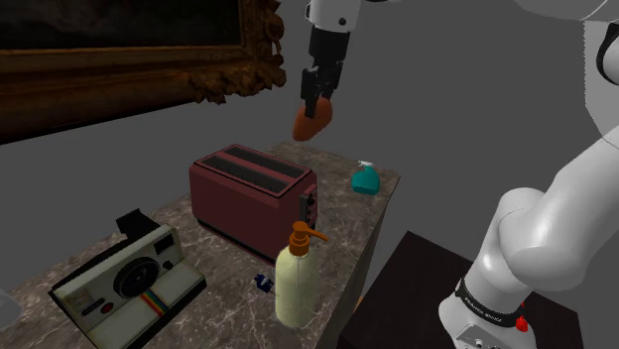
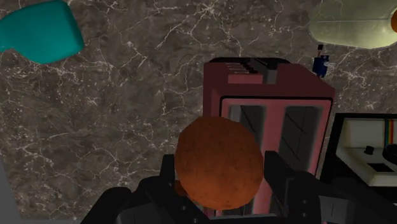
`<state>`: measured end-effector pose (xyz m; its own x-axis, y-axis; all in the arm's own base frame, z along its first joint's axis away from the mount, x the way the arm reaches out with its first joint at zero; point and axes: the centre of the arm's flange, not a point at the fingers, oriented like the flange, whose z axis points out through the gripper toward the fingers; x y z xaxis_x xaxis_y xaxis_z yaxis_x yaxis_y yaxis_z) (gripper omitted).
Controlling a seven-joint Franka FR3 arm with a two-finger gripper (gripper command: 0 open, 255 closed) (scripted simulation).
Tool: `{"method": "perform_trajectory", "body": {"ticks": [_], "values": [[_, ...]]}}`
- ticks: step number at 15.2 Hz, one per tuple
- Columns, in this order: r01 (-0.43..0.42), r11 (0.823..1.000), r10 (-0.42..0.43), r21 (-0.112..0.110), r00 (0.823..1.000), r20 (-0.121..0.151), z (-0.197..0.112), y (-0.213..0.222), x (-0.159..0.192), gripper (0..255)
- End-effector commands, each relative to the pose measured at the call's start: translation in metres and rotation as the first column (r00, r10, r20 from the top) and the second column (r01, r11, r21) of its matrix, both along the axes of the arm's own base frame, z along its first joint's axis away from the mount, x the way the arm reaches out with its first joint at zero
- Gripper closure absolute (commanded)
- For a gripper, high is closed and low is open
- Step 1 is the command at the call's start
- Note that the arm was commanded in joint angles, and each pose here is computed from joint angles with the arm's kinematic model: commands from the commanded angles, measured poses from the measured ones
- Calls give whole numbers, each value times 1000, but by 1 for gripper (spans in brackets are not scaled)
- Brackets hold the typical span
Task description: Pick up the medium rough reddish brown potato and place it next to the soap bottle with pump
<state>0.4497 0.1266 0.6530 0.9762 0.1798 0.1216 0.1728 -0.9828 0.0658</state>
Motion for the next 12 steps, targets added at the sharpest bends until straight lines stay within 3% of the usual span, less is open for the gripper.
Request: {"method": "perform_trajectory", "body": {"ticks": [1,12], "values": [[2,1000,-2,0,1000,0,-3,22,-7,255],[2,1000,-2,0,1000,0,-3,164,-38,255]]}}
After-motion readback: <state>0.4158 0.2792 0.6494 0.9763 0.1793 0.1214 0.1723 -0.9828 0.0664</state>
